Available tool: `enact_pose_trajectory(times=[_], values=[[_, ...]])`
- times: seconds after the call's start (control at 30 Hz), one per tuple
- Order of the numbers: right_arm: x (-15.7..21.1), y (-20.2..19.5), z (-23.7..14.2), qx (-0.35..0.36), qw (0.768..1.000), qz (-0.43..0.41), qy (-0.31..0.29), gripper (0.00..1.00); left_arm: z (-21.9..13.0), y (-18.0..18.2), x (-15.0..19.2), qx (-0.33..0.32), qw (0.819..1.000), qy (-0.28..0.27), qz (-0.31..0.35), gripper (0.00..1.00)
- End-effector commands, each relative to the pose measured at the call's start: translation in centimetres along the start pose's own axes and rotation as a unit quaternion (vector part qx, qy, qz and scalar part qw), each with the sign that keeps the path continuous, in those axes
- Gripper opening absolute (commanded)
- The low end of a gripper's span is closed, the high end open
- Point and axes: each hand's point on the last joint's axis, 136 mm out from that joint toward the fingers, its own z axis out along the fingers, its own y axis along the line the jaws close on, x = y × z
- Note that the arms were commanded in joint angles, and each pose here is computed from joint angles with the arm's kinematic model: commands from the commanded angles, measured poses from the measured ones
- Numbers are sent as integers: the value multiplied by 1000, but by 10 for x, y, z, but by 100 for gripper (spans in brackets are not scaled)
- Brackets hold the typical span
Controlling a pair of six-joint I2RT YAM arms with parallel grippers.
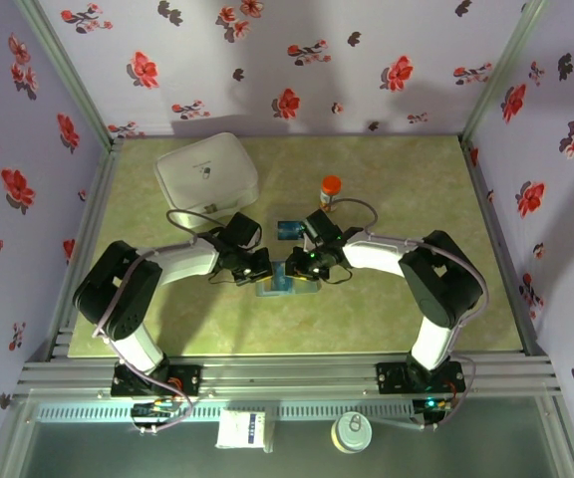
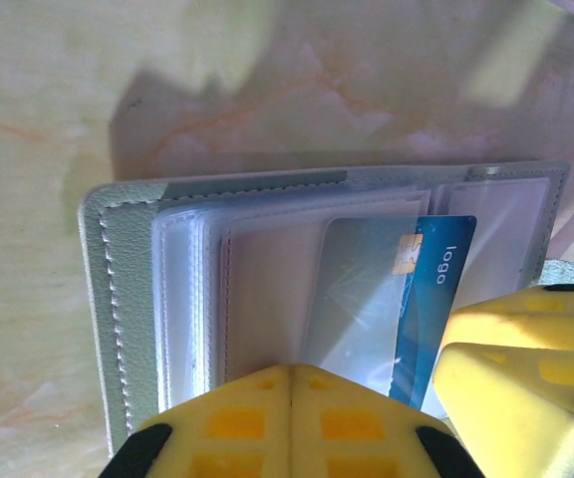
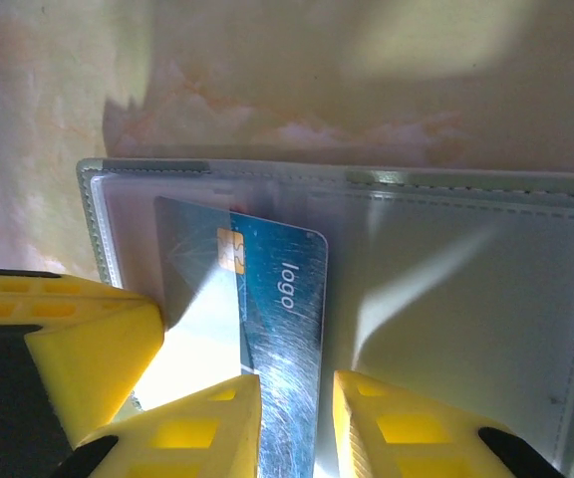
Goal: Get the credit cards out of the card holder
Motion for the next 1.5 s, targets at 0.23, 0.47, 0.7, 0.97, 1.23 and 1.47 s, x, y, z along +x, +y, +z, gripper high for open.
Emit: enact_pose_trajectory(times=[0.23,0.47,0.7,0.97,1.23,1.47], values=[[2,-5,10,-18,999,27,13,27,7,16,9,-34,999,17,2,0],[0,2,9,-43,999,29,5,23,6,16,9,-34,999,16,2,0],[-5,6,7,-69,997,36,-2,16,7,17,10,-33,999,17,0,0],[-8,0,2,-74,996,46,-13,10,7,16,9,-31,999,16,0,0],[-11,-13,-8,-65,996,53,-26,9,6,17,10,-32,999,16,0,0],[-12,-21,-20,-36,997,46,-40,9,7,18,10,-32,999,18,0,0]])
